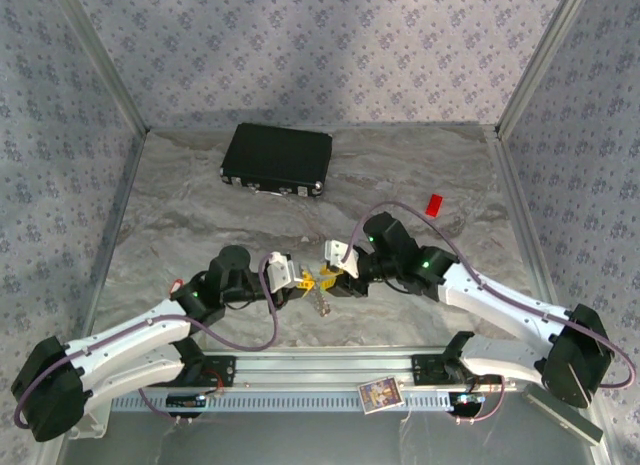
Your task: Put the keys on the keyring
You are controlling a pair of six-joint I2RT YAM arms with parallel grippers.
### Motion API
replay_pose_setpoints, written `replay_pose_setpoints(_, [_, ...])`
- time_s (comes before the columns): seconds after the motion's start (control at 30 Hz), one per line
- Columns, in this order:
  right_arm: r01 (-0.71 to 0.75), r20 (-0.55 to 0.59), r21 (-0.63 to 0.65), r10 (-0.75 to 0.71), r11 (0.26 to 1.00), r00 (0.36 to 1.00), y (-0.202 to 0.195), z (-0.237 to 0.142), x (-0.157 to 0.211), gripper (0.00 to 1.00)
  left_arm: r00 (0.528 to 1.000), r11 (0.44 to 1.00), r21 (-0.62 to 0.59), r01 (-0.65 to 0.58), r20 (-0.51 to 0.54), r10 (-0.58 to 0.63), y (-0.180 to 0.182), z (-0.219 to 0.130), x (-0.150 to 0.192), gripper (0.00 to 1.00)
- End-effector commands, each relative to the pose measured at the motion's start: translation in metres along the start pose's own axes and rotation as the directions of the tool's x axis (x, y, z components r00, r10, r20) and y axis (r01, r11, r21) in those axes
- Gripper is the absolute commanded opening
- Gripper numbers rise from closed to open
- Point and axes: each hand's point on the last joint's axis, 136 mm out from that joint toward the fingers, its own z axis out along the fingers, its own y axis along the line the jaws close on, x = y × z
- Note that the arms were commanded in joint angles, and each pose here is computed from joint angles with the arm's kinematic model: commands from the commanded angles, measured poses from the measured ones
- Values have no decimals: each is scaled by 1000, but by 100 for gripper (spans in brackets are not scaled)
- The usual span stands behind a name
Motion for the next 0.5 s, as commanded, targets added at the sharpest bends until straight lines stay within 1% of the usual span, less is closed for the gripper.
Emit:
replay_pose_setpoints(0.0, [-12,79,-12,13,1000,997,1,-1,-15,31,994,999,17,-28,103,26,-4,-4,-25,0])
replay_pose_setpoints(0.13, [-20,77,-13,21,1000,997,-1,3,-12,27,992,999,28,-27,123,23,-6,-4,-27,0])
replay_pose_setpoints(0.23, [-28,74,-20,29,999,997,-1,4,-11,22,991,999,34,-26,133,21,-8,-5,-28,0])
replay_pose_setpoints(0.37, [-26,80,-30,28,999,996,1,4,-14,6,990,999,31,-23,140,19,-8,-6,-29,0])
replay_pose_setpoints(0.4, [-24,75,-33,26,999,997,2,3,-14,2,990,1000,20,-22,139,19,-6,-6,-29,2])
replay_pose_setpoints(0.43, [-22,71,-35,25,999,997,2,2,-14,0,991,1000,10,-19,134,18,-4,-6,-29,10])
replay_pose_setpoints(0.47, [-16,63,-38,18,999,998,3,2,-14,0,992,1000,-5,-14,127,15,-1,-6,-28,20])
